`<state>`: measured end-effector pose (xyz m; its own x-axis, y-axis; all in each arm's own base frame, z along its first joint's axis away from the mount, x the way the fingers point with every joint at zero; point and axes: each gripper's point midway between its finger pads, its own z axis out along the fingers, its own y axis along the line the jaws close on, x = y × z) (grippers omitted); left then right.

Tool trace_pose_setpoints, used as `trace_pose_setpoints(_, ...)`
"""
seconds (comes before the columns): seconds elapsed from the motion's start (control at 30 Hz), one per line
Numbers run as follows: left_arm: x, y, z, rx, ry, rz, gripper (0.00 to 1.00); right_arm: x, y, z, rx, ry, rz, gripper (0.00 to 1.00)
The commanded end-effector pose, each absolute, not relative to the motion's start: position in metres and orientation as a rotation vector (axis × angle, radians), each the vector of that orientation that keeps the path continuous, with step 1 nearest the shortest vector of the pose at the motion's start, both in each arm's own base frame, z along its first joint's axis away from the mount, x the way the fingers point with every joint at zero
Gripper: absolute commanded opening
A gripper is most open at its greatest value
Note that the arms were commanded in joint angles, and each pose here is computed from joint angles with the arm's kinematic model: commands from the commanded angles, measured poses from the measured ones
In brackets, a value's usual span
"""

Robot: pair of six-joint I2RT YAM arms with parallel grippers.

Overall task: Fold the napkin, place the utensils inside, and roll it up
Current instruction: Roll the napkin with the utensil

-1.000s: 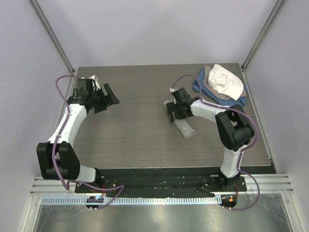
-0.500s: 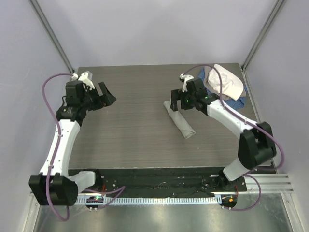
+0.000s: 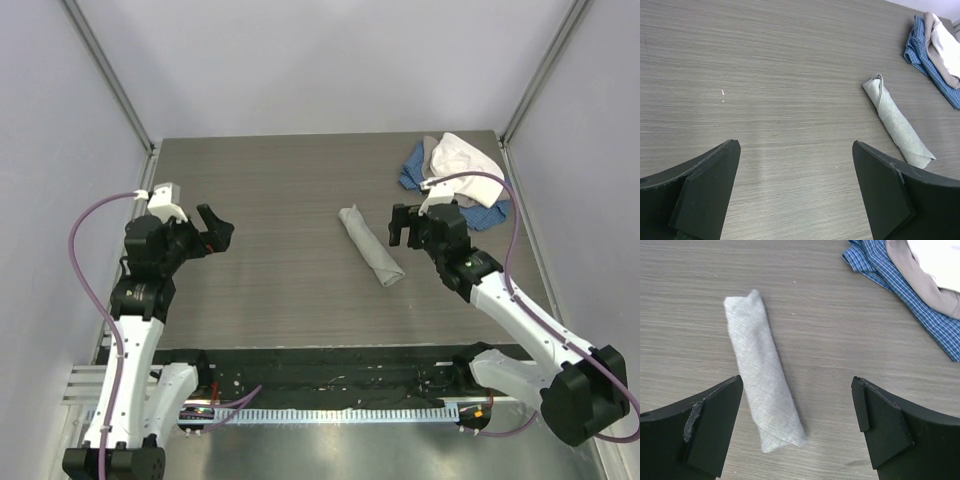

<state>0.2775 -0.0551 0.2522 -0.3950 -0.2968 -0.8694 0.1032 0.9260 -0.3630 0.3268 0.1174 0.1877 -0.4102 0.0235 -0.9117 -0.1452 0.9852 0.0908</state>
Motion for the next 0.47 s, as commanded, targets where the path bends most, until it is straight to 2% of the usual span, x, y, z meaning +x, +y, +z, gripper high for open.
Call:
trace_pose_setpoints(0.0, 0.277, -0.047, 0.270, -0.158, 1.840, -0.389, 1.00, 0.330, 0.104, 0.201, 0.007, 1.899, 0.150, 1.00)
trace_pose_setpoints(0.43, 0.274, -0.042, 0.259, -0.175, 1.875, -0.355, 1.00, 0.333, 0.107, 0.197, 0.022, 1.906, 0.168, 1.00)
